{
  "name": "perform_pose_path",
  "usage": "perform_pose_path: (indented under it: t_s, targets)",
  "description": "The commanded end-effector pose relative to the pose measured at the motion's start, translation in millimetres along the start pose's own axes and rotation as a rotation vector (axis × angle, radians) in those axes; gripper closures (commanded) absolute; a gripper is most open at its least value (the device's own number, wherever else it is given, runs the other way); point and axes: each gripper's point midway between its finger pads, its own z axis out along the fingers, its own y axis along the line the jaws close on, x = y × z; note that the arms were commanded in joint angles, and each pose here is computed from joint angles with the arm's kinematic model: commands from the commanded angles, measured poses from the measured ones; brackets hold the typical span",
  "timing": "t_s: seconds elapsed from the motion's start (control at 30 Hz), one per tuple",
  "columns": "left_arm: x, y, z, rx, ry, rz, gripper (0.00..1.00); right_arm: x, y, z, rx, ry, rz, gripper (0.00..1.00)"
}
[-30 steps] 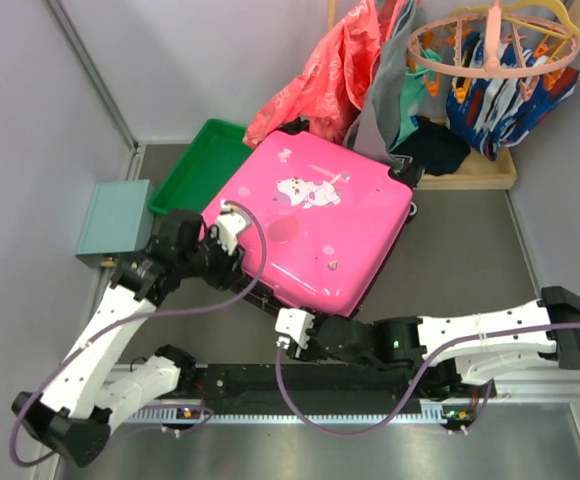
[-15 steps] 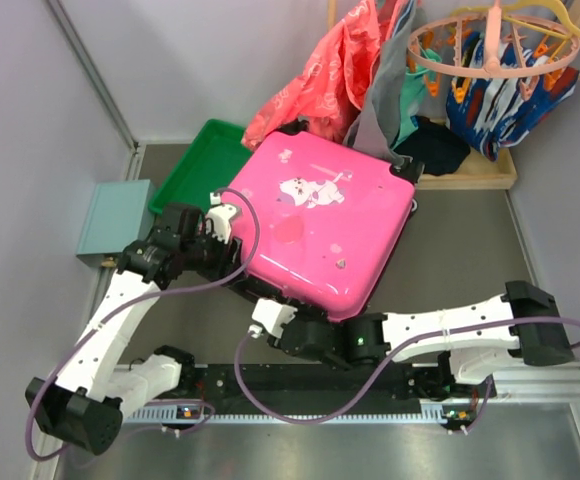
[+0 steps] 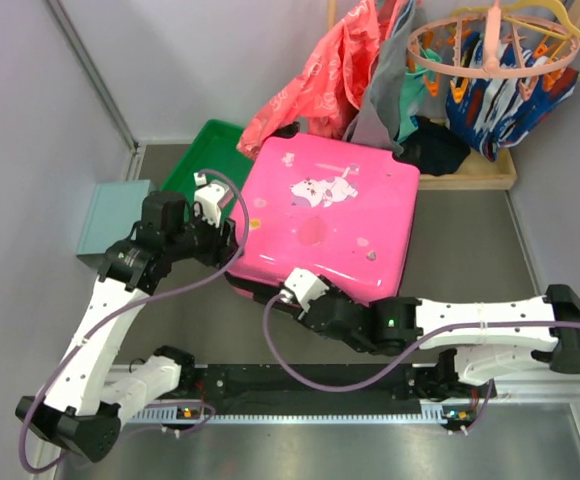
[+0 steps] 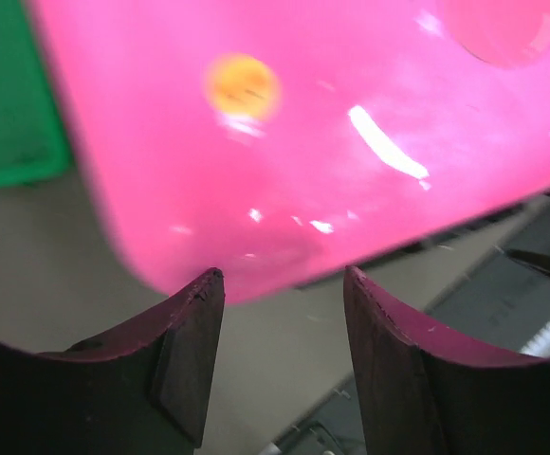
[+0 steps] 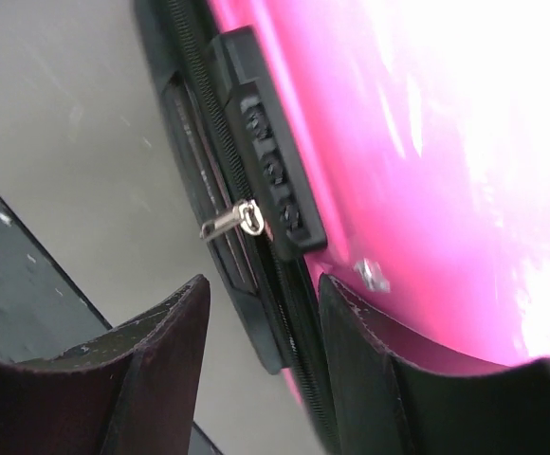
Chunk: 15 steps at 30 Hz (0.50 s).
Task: Open, take out, and arrange the luggage
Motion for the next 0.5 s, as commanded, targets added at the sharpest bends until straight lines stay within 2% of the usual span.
perform_pose_path:
  t_s: [0.0,0.13,0.3,0.47]
  targets:
    - [-35,52,0,-0.264,-0.101,0.112,0.42,50,-90,-15,0.339,0.152,-0.014,0.49]
    - [-27,72,16,-0.324,-0.072,0.163,0.42,58,-92,-21,0.327,0.157,0.061,0.49]
    - [-30,103,34,-0.414,-0.095,0.245,0.41,39,-72,-33,0.258,0.084,0.280,0.52]
    - [-10,122,63,-0.391,-0.056,0.224,0.43,23,-55,-42,0.279,0.076,0.363,0.53]
